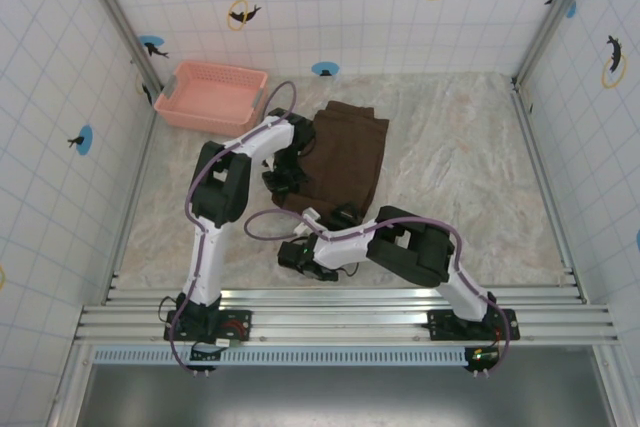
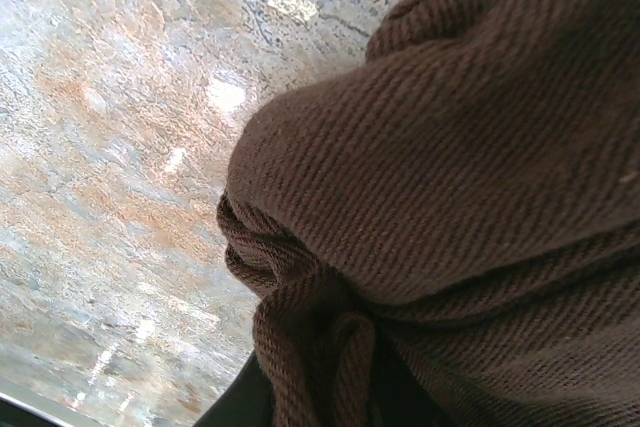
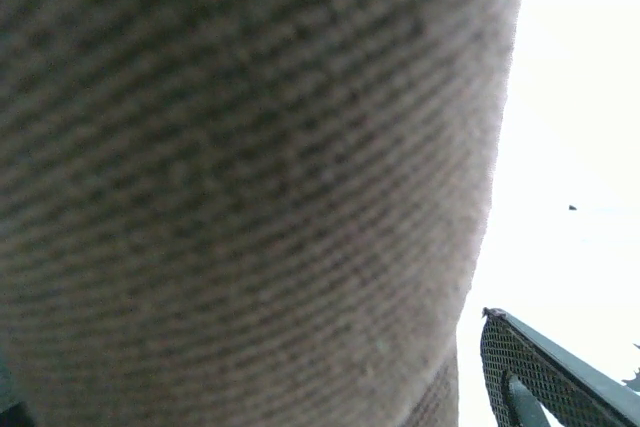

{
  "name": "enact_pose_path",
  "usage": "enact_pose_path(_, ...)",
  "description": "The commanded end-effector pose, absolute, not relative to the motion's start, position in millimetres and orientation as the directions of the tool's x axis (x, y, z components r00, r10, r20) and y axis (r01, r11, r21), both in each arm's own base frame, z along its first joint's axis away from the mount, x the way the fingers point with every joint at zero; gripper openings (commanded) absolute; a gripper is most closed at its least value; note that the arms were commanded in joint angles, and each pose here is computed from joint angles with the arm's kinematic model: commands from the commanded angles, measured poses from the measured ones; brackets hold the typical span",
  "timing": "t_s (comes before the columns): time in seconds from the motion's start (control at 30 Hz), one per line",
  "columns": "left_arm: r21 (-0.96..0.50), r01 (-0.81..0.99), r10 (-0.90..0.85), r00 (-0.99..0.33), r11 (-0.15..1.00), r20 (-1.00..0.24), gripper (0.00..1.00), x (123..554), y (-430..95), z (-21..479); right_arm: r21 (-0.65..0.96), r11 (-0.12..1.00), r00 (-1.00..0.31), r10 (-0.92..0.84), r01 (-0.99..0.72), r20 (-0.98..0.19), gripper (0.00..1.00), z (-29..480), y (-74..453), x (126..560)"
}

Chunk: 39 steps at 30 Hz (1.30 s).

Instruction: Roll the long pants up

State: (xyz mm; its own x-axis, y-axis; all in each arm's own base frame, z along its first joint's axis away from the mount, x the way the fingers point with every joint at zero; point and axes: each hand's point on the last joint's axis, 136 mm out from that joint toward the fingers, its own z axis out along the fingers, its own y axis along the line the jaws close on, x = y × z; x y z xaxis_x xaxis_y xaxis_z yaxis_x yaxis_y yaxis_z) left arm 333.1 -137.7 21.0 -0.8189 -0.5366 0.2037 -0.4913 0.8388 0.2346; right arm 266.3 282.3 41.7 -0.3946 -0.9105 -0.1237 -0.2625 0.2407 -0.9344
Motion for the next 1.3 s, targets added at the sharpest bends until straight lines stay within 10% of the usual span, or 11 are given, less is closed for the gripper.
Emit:
enact_pose_path(0.0, 0.299, -0.448, -0.521, -0.819, 0.842, 0.239, 0.00, 318.7, -124.3, 11.2, -0.918, 0.253, -0.420, -0.901, -0.304, -0.110, 0.80, 14.8, 281.6, 264.2)
enact_pose_path(0.2, 0.301, -0.442, -0.515, -0.823, 0.845, 0.239, 0.00, 318.7, -121.5, 13.2, -0.943, 0.218, -0.424, -0.900, -0.251, -0.095, 0.69, 17.8, 274.7, 269.3)
enact_pose_path(0.37, 0.303, -0.440, -0.516, -0.821, 0.845, 0.245, 0.00, 317.3, -120.0, 11.5, -0.942, 0.224, -0.447, -0.890, -0.251, -0.092, 0.00, 12.3, 264.8, 270.6)
enact_pose_path(0.67, 0.226, -0.420, -0.467, -0.854, 0.879, 0.229, 0.00, 326.0, -116.3, 12.9, -0.885, 0.262, -0.436, -0.897, -0.384, -0.076, 0.00, 2.7, 270.2, 262.6)
enact_pose_path(0.87, 0.155, -0.479, -0.490, -0.871, 0.864, 0.039, 0.97, 335.8, -90.6, 40.9, -0.674, 0.357, -0.423, -0.903, -0.647, -0.072, 0.00, -8.8, 282.5, 239.0)
enact_pose_path(1.27, -0.151, -0.475, -0.496, -0.796, 0.867, -0.347, 0.97, 349.5, -72.9, 125.1, -0.170, 0.503, -0.495, -0.864, -0.848, -0.091, 0.00, 0.4, 288.5, 233.0)
